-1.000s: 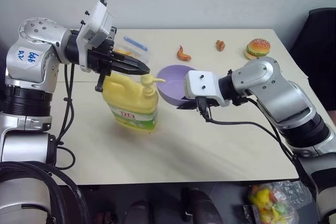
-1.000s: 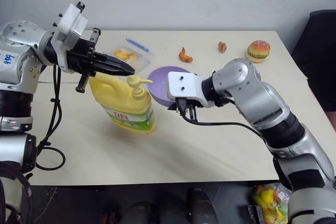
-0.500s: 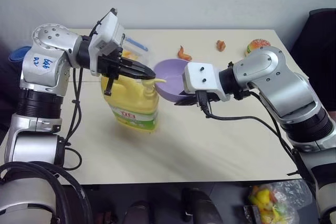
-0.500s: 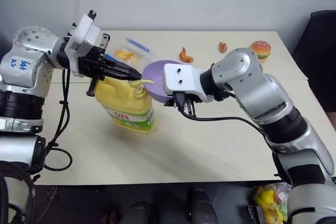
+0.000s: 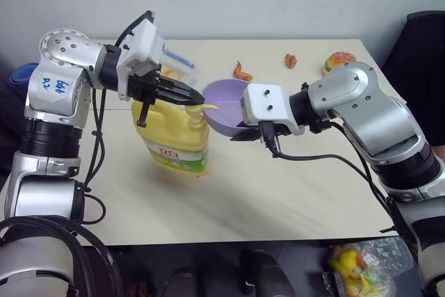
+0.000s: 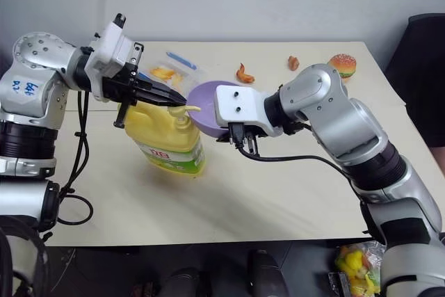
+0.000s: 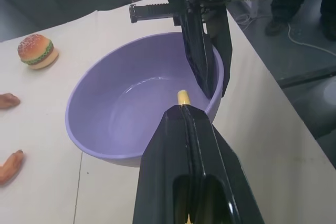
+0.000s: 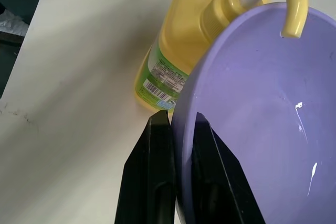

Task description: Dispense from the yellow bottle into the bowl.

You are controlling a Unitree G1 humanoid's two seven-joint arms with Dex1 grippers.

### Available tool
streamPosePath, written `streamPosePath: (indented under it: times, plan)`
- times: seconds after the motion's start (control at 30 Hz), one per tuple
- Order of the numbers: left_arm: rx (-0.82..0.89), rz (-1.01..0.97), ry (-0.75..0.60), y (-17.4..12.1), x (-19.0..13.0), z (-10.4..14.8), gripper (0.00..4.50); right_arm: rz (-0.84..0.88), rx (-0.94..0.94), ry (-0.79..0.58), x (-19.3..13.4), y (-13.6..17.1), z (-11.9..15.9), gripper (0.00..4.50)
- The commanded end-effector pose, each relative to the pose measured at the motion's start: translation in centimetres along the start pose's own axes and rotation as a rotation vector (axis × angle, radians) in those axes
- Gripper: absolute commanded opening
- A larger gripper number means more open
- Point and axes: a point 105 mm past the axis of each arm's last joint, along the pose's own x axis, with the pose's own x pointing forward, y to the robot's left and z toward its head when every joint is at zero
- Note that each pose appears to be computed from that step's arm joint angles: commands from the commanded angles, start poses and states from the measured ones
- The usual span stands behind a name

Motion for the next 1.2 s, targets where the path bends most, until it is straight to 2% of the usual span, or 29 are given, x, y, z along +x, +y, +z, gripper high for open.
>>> streamPosePath:
  times: [0.03,0.5,0.87,0.9,1.07,1.2]
  plan:
    - [-0.06,-0.05,0.138,-1.4,0.9,-3.7,0.01,-0.013,-0.088,-0.03,-0.9,-0.1,2.0,0.0]
    - [-0.08,-0.023,0.184,-1.5,1.9,-6.1,0.01,-0.001,-0.09,-0.025,-0.8,0.1,2.0,0.0]
    - [-0.091,-0.03,0.182,-1.7,2.3,-6.5,0.01,0.028,-0.089,-0.043,-0.4,0.9,2.4,0.0]
    - [-0.09,-0.028,0.171,-1.6,2.3,-6.3,0.01,0.027,-0.09,-0.043,-0.4,0.9,2.4,0.0]
    - [-0.124,0.0,-0.038,-0.4,0.3,-0.3,0.01,0.001,-0.08,-0.029,-0.4,0.9,1.5,0.0]
    - [-0.196,-0.029,-0.19,-0.5,-2.9,4.8,0.86,-0.02,-0.043,-0.008,-0.2,1.9,-0.4,0.0]
